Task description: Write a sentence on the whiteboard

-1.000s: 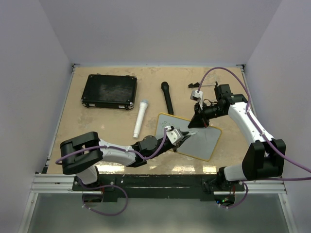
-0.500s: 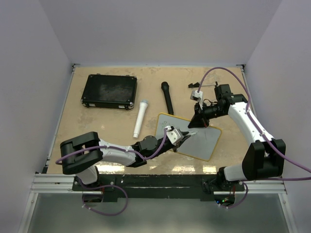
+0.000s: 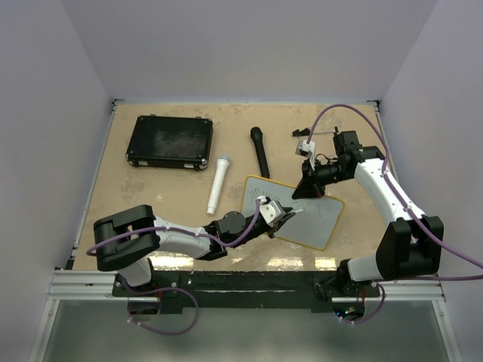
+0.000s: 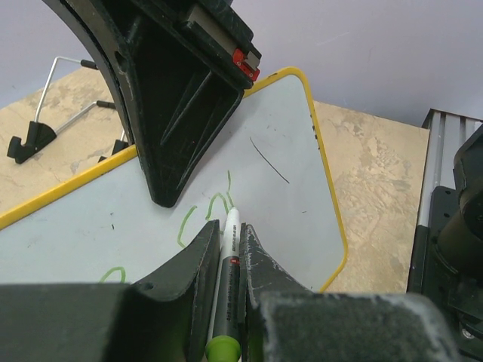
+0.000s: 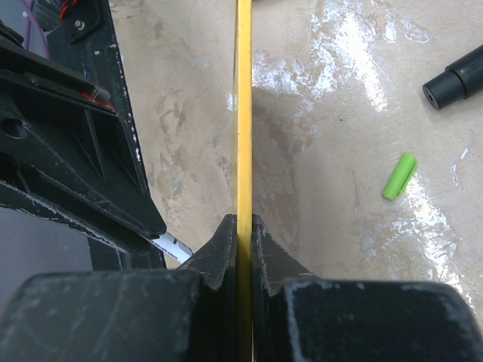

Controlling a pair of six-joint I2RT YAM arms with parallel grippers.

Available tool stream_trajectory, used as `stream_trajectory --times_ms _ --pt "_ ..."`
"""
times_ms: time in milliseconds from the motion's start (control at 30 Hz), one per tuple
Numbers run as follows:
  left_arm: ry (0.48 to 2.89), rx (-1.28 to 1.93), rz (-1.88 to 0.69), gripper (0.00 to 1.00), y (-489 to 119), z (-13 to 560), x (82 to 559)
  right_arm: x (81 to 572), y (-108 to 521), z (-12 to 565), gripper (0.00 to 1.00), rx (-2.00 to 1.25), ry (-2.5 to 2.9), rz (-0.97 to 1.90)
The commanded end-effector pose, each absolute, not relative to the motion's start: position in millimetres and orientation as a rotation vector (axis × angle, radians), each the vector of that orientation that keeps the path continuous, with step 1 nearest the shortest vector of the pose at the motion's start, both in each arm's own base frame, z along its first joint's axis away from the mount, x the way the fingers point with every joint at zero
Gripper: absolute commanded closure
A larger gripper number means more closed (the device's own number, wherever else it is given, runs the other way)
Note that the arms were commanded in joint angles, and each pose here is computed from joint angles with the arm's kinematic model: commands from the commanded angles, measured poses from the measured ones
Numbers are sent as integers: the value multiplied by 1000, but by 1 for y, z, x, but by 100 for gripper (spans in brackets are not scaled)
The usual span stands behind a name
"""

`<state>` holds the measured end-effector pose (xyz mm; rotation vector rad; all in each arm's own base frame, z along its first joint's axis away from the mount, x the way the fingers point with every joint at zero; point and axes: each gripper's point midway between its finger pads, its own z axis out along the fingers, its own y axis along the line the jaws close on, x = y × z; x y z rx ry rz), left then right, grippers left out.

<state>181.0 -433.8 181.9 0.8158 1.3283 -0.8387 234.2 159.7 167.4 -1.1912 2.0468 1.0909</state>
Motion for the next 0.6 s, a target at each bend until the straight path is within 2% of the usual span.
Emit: stream_trajectory --times_ms 0,567 --pt "1332 801 -872 100 -433 185 177 237 163 177 100 -1235 1944 1074" --pt "1291 740 -839 100 -435 208 189 237 163 177 100 -1235 1942 1072"
